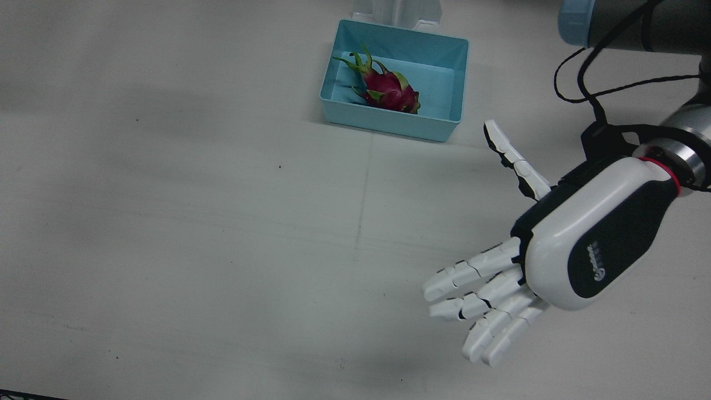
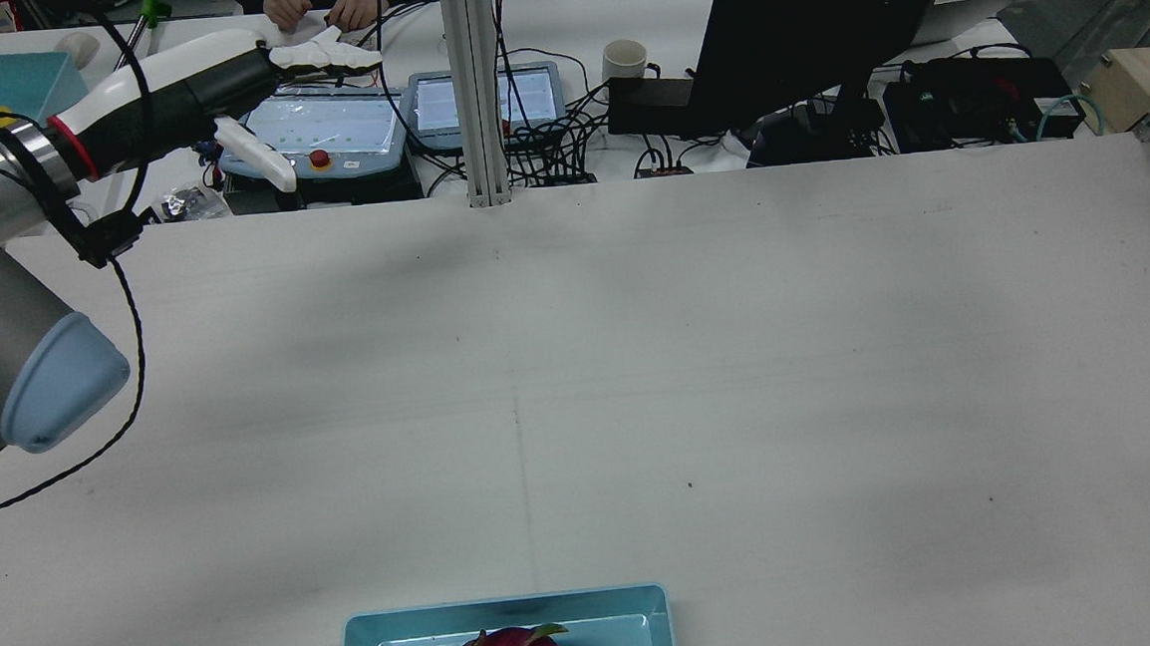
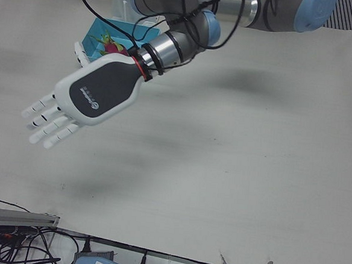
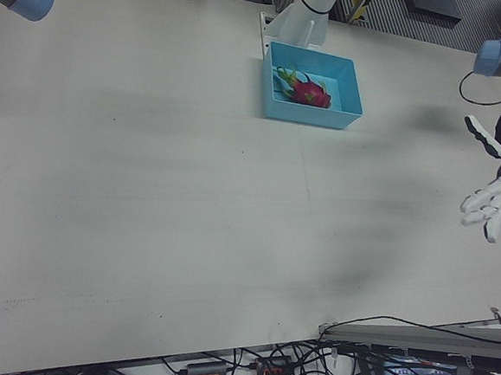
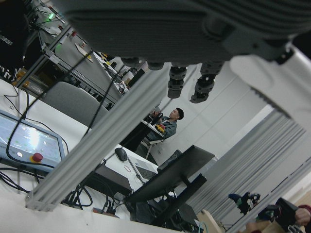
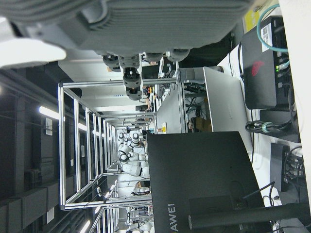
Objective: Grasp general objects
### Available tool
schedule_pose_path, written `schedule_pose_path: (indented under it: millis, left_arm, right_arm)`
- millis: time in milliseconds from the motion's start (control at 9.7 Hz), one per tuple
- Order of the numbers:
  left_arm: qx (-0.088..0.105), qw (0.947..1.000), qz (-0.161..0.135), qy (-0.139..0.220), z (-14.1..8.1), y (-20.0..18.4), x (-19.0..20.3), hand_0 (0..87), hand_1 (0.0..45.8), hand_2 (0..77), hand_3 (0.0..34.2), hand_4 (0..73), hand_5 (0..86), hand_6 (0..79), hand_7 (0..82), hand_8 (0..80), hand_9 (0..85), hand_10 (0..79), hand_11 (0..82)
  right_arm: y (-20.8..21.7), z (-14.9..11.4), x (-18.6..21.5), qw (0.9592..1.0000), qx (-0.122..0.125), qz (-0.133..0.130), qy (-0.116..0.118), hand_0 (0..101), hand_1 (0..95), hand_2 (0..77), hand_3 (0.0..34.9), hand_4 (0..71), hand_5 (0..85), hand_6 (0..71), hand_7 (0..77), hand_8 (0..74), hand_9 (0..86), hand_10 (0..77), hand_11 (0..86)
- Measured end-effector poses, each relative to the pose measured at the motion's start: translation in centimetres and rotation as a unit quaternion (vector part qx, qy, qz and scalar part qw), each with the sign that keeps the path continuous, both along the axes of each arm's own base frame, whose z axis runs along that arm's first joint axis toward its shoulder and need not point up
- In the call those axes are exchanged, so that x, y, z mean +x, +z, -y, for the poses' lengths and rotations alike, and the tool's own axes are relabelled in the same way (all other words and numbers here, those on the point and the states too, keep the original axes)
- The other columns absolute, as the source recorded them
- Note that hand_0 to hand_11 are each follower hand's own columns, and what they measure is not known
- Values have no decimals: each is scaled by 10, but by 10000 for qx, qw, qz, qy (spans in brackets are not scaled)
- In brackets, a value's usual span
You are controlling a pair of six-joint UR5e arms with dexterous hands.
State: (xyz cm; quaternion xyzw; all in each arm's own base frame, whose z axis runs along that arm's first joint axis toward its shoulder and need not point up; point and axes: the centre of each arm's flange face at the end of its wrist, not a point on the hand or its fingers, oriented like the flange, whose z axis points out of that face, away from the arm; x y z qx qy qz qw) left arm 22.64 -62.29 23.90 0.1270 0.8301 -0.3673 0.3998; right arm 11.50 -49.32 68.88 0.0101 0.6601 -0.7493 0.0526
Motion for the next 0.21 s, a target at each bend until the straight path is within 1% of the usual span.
schedule_pose_path:
  millis: [103,206]
  left_arm:
    - [-257,9990,-343,-129,22,63,-22,463,0,11,0,202,22,93,218,11,0,0,5]
    - [-573,9954,-731,-211,46,138,-40,468,0,11,0,207,22,98,218,11,0,0,5]
  right_arm:
    - [1,0,0,10000,-4,2,-1,0,54,16,0,0,5,0,0,0,5,0,5]
    - [1,0,0,10000,-8,3,-2,0,54,16,0,0,5,0,0,0,5,0,5]
